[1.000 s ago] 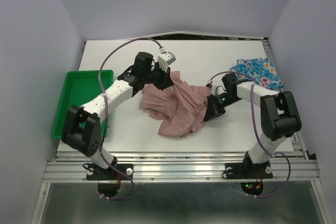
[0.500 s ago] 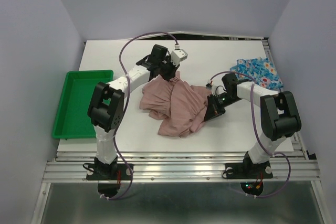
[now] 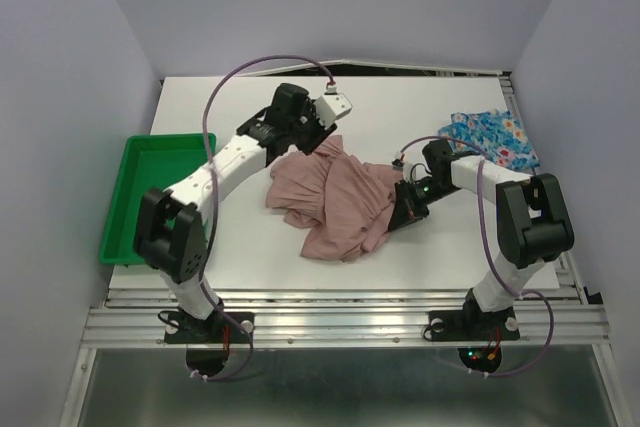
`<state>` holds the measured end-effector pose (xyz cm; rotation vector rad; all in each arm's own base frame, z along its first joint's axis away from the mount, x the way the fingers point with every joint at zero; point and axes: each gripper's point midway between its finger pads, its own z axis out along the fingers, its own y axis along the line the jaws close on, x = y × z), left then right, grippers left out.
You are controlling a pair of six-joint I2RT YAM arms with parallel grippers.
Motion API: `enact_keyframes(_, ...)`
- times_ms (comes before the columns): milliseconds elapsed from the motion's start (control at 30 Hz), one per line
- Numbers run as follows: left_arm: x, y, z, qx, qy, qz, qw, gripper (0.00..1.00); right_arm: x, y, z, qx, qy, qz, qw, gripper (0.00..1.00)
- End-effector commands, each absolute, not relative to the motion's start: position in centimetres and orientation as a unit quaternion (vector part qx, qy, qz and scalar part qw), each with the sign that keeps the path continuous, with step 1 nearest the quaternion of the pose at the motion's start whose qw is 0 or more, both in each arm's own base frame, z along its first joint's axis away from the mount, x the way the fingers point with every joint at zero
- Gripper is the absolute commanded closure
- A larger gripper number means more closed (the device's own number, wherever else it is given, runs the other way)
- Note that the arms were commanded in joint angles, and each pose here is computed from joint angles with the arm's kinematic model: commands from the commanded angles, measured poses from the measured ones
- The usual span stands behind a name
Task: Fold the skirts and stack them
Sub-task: Fold the skirt
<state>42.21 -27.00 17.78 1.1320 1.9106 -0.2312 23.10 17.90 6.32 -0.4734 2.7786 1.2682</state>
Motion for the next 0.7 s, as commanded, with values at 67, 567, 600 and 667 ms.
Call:
enact_keyframes(67,29.6,-24.6,17.6,0.536,0.745,-0.154,0.366,0.54,22.9,17.2,7.8,-0.182,0.899,0.398,0.028,0.77)
enact_keyframes(567,24.5,-28.9,10.7,0.446,0.801,-0.291,0.272,0.37,27.2,14.8,11.5,-0.176,0.929,0.303,0.115,0.38)
enact_keyframes(600,24.5,-29.1,10.7,0.443,0.802,-0.296,0.269,0.38,27.6,14.7,11.4,-0.176,0.930,0.299,0.119,0.38)
enact_keyframes(667,24.7,-29.6,10.8,0.438,0.800,-0.307,0.270,0.40,28.5,14.6,11.1,-0.175,0.932,0.291,0.129,0.38)
